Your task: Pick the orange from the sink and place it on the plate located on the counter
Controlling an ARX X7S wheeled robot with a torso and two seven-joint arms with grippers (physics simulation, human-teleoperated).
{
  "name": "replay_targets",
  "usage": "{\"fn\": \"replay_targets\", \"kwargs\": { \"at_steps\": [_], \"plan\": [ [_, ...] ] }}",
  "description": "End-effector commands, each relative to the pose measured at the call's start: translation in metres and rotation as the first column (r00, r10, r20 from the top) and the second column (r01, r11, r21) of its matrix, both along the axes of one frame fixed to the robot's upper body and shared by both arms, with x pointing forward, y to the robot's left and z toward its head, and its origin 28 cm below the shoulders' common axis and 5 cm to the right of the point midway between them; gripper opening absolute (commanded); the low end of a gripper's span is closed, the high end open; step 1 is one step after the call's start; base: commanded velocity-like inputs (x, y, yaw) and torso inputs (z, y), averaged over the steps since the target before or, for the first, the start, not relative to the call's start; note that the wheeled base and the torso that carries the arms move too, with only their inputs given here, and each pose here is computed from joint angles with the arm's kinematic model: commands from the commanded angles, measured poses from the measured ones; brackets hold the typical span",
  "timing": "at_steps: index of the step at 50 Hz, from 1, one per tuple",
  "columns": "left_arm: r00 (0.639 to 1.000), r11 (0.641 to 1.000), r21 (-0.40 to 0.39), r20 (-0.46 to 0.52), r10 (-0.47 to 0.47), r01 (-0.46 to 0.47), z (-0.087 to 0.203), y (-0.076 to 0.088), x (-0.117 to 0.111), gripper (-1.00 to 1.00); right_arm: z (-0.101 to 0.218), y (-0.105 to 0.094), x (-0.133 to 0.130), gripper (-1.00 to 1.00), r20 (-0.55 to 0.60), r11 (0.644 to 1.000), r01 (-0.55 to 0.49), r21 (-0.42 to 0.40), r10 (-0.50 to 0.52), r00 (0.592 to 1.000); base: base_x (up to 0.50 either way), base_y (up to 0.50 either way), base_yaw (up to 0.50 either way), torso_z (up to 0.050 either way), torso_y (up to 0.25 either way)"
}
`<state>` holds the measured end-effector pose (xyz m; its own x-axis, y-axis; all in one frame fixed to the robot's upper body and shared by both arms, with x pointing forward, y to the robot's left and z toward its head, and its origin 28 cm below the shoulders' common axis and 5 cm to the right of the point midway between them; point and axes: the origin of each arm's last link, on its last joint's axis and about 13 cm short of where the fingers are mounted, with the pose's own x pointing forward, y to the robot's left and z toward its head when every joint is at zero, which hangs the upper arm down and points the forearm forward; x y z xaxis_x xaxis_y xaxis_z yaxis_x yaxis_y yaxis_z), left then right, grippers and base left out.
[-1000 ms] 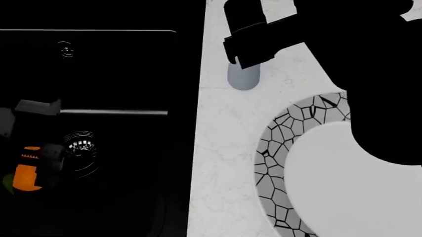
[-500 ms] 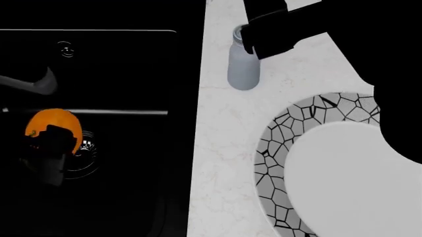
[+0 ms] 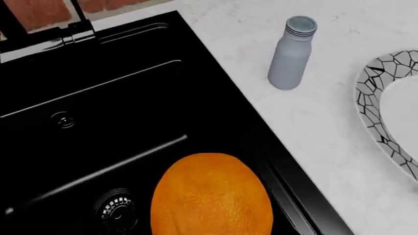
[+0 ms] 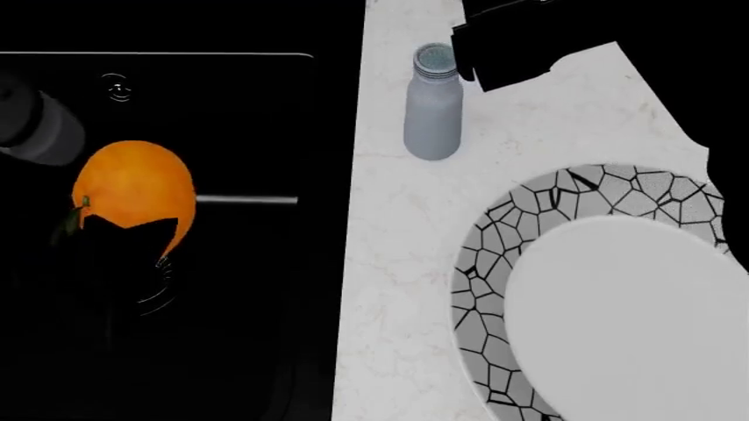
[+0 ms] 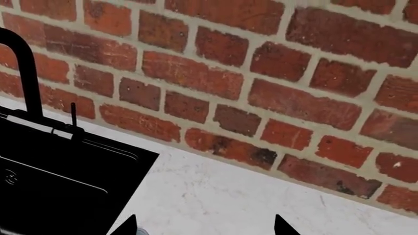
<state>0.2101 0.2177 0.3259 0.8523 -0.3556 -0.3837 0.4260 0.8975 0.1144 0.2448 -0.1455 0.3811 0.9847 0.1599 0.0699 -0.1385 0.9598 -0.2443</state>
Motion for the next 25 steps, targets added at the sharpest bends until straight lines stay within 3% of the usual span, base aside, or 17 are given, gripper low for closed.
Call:
{"fn": "replay_targets", "kwargs": {
  "at_steps": [1,25],
  "plan": [
    [1.0,1.0,0.012,-0.011,0.002,-0.002,-0.0027,0.0006,0.0021,-1.0,-0.0008,0.0003,0.0006,1.0,0.0,1.0,0.0,-0.001,0.0,1.0,0.0,0.0,0.0,0.0,0.0],
    [1.0,1.0,0.006,-0.002,-0.016,0.016,-0.0024,-0.0013,0.0011,-1.0,-0.0002,0.0,-0.0006,1.0,0.002,1.0,0.0,-0.002,0.0,1.0,0.0,0.0,0.0,0.0,0.0]
  ]
}}
